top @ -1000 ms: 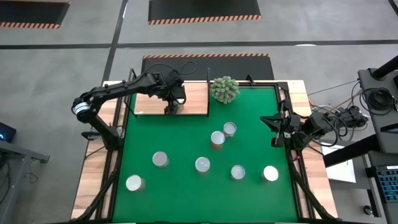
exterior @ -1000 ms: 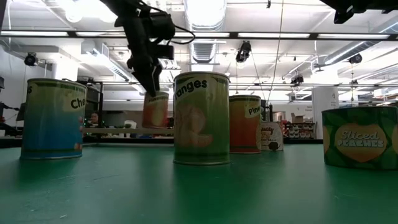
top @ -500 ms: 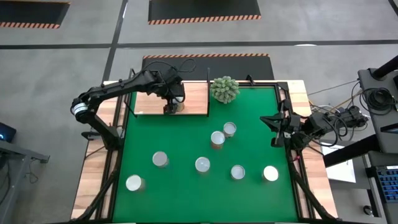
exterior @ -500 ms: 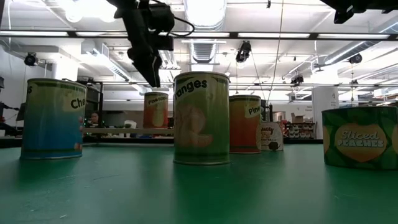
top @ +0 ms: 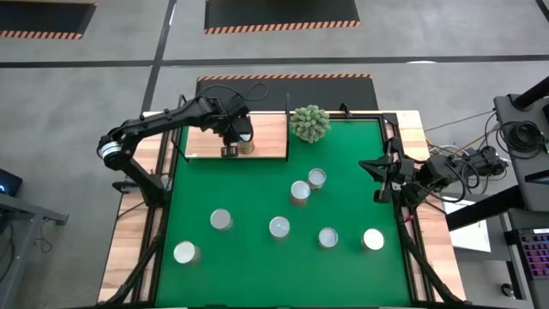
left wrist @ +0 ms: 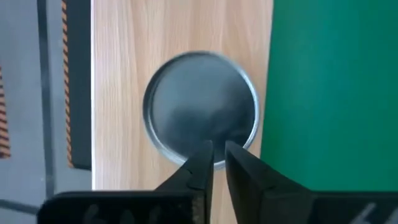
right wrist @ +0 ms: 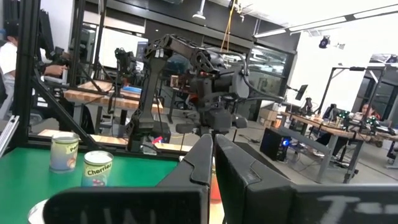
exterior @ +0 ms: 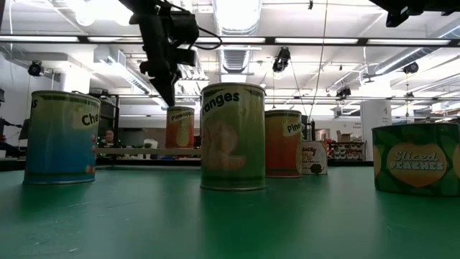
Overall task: Pick and place cans onto a shelf
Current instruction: Put the left canned pineapple on the shelf, then put the left canned cherries on the shelf
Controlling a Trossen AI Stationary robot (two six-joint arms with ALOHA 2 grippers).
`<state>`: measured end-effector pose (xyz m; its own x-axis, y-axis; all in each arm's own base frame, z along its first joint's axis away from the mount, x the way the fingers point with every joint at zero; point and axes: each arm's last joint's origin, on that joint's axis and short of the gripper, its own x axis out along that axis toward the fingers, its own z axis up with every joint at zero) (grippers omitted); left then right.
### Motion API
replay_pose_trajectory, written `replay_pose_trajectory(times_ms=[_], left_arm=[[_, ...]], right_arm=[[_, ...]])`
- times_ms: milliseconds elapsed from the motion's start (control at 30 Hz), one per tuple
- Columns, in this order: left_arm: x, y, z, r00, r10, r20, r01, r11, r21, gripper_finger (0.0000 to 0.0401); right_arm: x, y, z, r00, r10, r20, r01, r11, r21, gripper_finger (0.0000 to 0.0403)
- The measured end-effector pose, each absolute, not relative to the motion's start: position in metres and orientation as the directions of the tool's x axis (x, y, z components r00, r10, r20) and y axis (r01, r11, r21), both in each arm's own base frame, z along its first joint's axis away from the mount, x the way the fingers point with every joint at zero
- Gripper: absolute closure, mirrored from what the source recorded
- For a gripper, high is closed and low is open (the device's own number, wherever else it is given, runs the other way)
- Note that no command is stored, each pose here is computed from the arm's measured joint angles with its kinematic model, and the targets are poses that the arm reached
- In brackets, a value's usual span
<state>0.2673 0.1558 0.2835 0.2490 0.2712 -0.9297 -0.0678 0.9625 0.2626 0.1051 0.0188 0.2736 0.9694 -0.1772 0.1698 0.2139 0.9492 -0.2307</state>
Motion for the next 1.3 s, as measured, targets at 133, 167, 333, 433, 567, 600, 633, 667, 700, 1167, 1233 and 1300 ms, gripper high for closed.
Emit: replay_pose_trajectory(times_ms=[133, 167, 333, 433, 567, 600, 633, 667, 700, 1167, 1233, 1300], left_arm=[[0.265, 0.158, 0.281, 0.208, 0.317, -0.925, -0.061, 0.948, 0.311, 0.0381], [0.265, 0.159, 0.281, 0.205, 0.321, -0.924, -0.058, 0.947, 0.316, 0.0387], [0.265, 0.159, 0.281, 0.205, 0.322, -0.924, -0.048, 0.947, 0.319, 0.0398], [0.265, 0.159, 0.281, 0.206, 0.321, -0.925, -0.05, 0.947, 0.318, 0.0398], [0.265, 0.159, 0.285, 0.216, 0.325, -0.921, -0.084, 0.946, 0.314, 0.0399], [0.266, 0.158, 0.288, 0.225, 0.329, -0.917, -0.098, 0.944, 0.315, 0.04], [0.266, 0.157, 0.291, 0.236, 0.333, -0.913, -0.118, 0.942, 0.313, 0.04], [0.267, 0.155, 0.294, 0.248, 0.336, -0.909, -0.138, 0.94, 0.311, 0.04], [0.267, 0.152, 0.298, 0.262, 0.339, -0.903, -0.16, 0.938, 0.306, 0.04], [0.279, 0.047, 0.308, 0.365, 0.048, -0.93, -0.35, 0.932, -0.09, 0.04], [0.277, 0.024, 0.303, 0.309, 0.013, -0.951, -0.374, 0.921, -0.109, 0.04], [0.274, 0.001, 0.298, 0.259, -0.012, -0.966, -0.416, 0.901, -0.122, 0.04]], right_arm=[[0.105, 0.019, 0.274, 0.969, -0.177, 0.17, 0.214, 0.949, -0.231, 0.0394], [0.105, 0.019, 0.274, 0.969, -0.177, 0.17, 0.214, 0.949, -0.23, 0.0394], [0.105, 0.019, 0.274, 0.969, -0.177, 0.17, 0.214, 0.949, -0.231, 0.0394], [0.105, 0.019, 0.274, 0.969, -0.177, 0.17, 0.214, 0.949, -0.231, 0.0394], [0.105, 0.019, 0.274, 0.969, -0.178, 0.17, 0.214, 0.949, -0.231, 0.0394], [0.105, 0.019, 0.274, 0.969, -0.177, 0.17, 0.214, 0.949, -0.231, 0.0394], [0.105, 0.019, 0.274, 0.969, -0.177, 0.17, 0.214, 0.949, -0.231, 0.0394], [0.105, 0.019, 0.274, 0.969, -0.177, 0.17, 0.214, 0.949, -0.231, 0.0394], [0.105, 0.019, 0.274, 0.969, -0.177, 0.17, 0.214, 0.949, -0.231, 0.0394], [0.105, 0.019, 0.274, 0.97, -0.177, 0.17, 0.214, 0.949, -0.232, 0.0394], [0.105, 0.019, 0.274, 0.97, -0.177, 0.17, 0.214, 0.949, -0.232, 0.0394], [0.105, 0.019, 0.274, 0.97, -0.177, 0.17, 0.214, 0.949, -0.232, 0.0394]])
